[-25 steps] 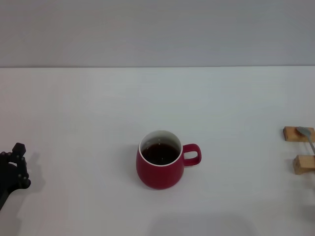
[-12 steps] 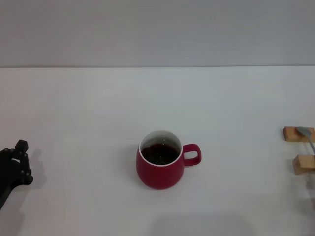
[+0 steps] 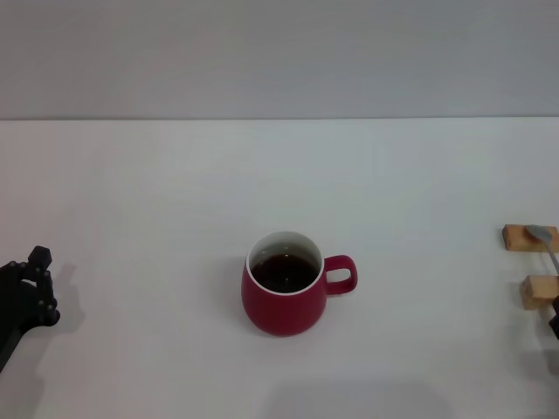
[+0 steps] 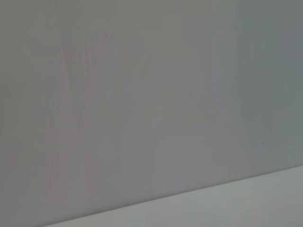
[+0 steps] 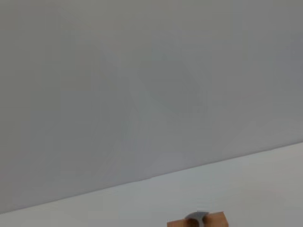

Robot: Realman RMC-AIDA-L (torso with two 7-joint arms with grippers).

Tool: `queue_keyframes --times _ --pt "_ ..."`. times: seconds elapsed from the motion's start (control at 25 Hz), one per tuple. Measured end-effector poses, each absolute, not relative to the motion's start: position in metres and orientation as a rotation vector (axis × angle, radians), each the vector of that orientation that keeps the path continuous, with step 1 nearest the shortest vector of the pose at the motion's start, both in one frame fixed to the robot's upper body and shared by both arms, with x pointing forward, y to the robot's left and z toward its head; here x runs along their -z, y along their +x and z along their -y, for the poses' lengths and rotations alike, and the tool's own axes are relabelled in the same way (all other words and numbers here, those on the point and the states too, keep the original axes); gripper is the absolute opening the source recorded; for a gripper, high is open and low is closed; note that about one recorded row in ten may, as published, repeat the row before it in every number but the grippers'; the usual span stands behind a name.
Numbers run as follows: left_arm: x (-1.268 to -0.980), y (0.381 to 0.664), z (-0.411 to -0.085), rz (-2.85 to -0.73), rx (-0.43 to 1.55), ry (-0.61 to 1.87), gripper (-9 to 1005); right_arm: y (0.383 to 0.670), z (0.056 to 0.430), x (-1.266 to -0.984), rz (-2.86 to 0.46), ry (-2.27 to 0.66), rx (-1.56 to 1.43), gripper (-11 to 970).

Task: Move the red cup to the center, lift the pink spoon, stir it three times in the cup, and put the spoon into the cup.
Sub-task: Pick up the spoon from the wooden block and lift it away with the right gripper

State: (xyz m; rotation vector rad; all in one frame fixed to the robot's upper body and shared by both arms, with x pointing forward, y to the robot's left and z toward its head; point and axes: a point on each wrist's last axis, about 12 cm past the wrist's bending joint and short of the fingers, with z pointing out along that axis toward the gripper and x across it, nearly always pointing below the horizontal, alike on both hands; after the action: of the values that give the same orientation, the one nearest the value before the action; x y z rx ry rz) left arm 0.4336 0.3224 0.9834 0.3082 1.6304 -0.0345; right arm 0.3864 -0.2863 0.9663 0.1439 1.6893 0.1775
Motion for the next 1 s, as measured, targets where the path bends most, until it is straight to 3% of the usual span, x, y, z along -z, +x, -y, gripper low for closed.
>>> queue_keyframes --times 1.0 --pt "-0.9822 0.4311 -0.3250 -1.640 0.026 0.316 -2 0.3835 0.2818 -0.9621 -1.725 0.142 -0.191 693"
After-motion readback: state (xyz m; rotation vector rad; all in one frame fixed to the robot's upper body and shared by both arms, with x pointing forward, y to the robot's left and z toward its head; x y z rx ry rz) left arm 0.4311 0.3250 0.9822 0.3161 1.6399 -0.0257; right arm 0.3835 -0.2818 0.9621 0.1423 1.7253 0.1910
